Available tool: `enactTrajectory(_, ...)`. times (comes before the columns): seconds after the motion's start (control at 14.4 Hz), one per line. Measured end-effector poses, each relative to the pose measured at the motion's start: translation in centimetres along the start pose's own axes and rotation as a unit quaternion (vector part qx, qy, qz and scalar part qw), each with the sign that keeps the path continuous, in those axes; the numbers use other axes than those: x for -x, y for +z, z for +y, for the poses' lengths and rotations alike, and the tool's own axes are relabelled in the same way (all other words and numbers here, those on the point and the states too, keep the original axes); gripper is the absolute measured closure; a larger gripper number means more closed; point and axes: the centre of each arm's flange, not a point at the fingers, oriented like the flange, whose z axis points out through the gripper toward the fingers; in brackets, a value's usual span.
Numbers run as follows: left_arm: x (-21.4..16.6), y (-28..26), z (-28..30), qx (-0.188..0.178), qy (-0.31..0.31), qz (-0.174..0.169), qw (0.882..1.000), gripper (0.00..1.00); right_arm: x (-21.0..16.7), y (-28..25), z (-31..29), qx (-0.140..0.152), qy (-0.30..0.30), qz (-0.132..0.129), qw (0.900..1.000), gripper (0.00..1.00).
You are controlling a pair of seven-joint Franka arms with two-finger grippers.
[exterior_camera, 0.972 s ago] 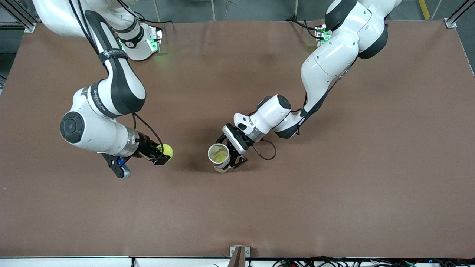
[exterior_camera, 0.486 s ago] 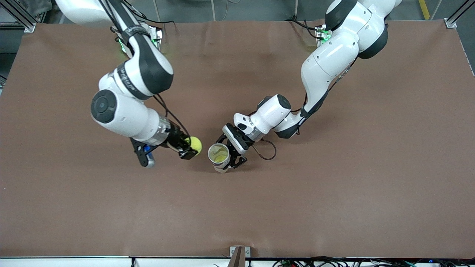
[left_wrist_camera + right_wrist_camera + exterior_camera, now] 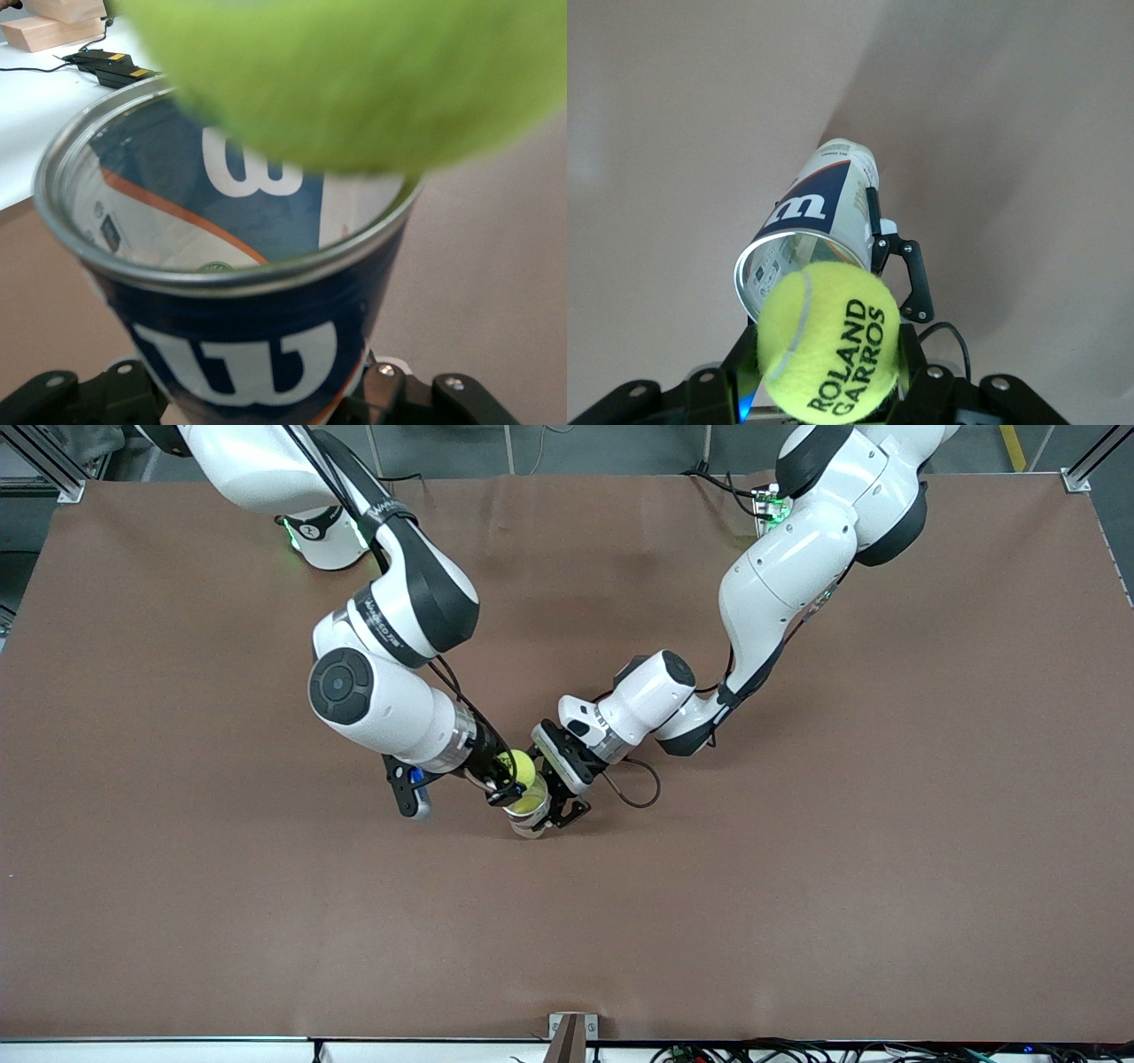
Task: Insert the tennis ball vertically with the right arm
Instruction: 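Carry the second ball over the can opening with the right gripper, then drop the second ball into the can by opening the right gripper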
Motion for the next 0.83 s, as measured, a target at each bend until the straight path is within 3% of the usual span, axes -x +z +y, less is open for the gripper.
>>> enactTrajectory(0.83, 0.0, 0.0, -0.1, 0.0, 0.0, -0.001, 1.0, 0.25, -0.9, 2.2, -1.0, -0.02, 0.012, 0.003, 1.0, 0.35)
